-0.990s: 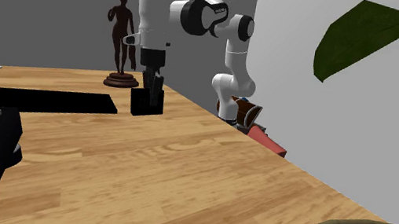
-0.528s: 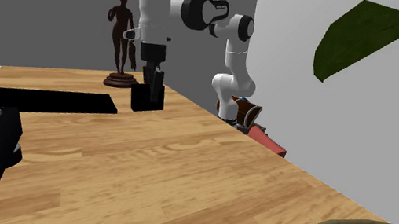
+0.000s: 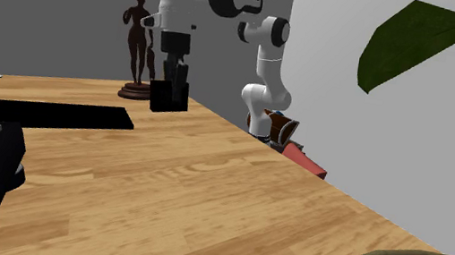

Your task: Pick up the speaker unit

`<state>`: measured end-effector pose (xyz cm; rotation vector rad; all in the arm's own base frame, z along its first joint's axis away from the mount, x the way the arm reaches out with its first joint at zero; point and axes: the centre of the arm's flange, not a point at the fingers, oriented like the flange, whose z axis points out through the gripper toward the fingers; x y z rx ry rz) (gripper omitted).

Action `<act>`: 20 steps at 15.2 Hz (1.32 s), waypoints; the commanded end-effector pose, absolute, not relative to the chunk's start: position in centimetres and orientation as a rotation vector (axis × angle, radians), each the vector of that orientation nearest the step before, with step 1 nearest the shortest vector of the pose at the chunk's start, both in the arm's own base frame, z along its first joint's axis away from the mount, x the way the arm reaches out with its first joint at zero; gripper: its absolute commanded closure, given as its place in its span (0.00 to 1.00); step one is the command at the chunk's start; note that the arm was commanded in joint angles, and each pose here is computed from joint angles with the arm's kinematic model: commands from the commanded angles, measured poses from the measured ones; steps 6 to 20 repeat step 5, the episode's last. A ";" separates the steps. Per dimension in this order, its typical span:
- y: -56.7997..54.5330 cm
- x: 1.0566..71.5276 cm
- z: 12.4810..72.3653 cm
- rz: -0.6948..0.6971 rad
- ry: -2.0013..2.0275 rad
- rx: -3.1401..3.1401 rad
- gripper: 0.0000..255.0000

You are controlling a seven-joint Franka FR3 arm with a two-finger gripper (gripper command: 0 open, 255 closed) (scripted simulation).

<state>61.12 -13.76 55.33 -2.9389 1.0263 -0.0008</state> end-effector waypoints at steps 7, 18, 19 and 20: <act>-13.8 61.2 57.6 -0.001 1.026 -2.939 1.00; -13.8 61.2 57.6 -0.001 1.026 -2.939 1.00; -13.8 61.2 57.6 -0.001 1.026 -2.939 1.00; -13.8 61.2 57.6 -0.001 1.026 -2.939 1.00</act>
